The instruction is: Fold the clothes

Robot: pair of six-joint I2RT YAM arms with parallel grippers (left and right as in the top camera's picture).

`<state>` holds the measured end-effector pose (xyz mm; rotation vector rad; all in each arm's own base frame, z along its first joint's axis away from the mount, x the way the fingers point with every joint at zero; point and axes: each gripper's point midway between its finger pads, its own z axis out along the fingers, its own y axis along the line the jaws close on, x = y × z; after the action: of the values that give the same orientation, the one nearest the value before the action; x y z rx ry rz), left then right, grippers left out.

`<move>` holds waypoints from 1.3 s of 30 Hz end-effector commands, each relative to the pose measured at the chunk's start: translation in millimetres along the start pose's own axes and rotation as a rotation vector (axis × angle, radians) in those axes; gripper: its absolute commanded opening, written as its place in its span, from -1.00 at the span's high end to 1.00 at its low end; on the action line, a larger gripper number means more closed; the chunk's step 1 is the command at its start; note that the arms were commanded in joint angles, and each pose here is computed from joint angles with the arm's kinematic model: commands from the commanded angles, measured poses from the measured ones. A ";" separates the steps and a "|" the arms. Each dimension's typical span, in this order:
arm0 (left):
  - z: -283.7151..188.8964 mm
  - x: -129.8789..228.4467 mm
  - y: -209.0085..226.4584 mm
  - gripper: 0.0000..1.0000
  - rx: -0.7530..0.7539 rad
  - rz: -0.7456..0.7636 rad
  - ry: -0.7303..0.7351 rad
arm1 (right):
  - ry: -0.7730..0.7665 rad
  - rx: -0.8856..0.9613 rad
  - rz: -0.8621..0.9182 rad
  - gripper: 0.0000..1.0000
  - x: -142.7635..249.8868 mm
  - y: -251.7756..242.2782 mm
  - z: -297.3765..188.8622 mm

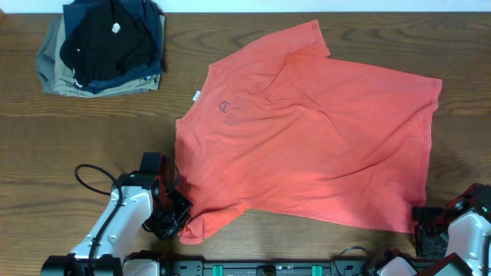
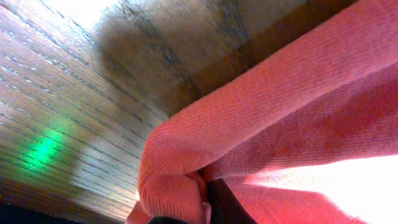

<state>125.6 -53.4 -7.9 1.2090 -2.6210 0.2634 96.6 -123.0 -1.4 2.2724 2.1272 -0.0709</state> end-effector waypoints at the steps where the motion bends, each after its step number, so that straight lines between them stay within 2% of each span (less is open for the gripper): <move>1: 10.2 -2.3 17.8 0.76 -0.069 -0.008 -0.020 | -0.014 0.003 0.026 -0.34 -3.1 -3.2 0.0; 7: 10.2 -2.3 17.8 0.77 -0.069 -0.008 -0.020 | -0.031 -0.012 0.027 -0.32 -7.0 0.3 0.7; 11: 10.3 -2.3 17.8 0.76 -0.068 -0.008 -0.020 | -0.031 -0.013 0.027 0.03 -7.1 0.4 1.0; 21: 10.3 -1.8 17.5 0.77 -0.067 -0.008 -0.017 | -0.041 -0.025 0.027 0.03 -5.3 -0.3 10.3; 22: 10.3 -1.8 17.5 0.77 -0.067 -0.007 -0.017 | -0.041 -0.025 0.028 0.08 -5.3 -0.2 10.3; 25: 10.3 -1.8 17.5 0.77 -0.067 -0.008 -0.017 | -0.040 -0.025 0.027 0.39 -5.1 -0.3 10.3; 28: 10.3 -1.6 17.5 0.77 -0.066 -0.008 -0.016 | -0.033 -0.034 0.027 0.56 -4.0 1.3 10.1; 29: 10.3 -1.0 16.9 0.88 -0.063 -0.008 -0.012 | -0.031 -0.037 0.027 0.62 -3.9 2.1 9.4; 34: 7.9 9.2 3.6 0.88 0.004 0.030 0.050 | -0.026 -0.047 0.027 0.97 -9.7 9.2 -5.4; 36: 2.5 17.4 -8.3 0.89 0.065 0.102 0.096 | -0.027 -0.047 0.027 0.97 -14.8 13.2 -18.2; 39: -9.4 22.9 -11.2 0.89 0.073 0.119 0.112 | -0.023 -0.042 0.026 0.97 -20.5 17.2 -39.5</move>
<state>119.0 -66.5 -2.0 1.1080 -2.5962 0.3615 102.2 -124.5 17.1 2.2815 2.1316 -0.0407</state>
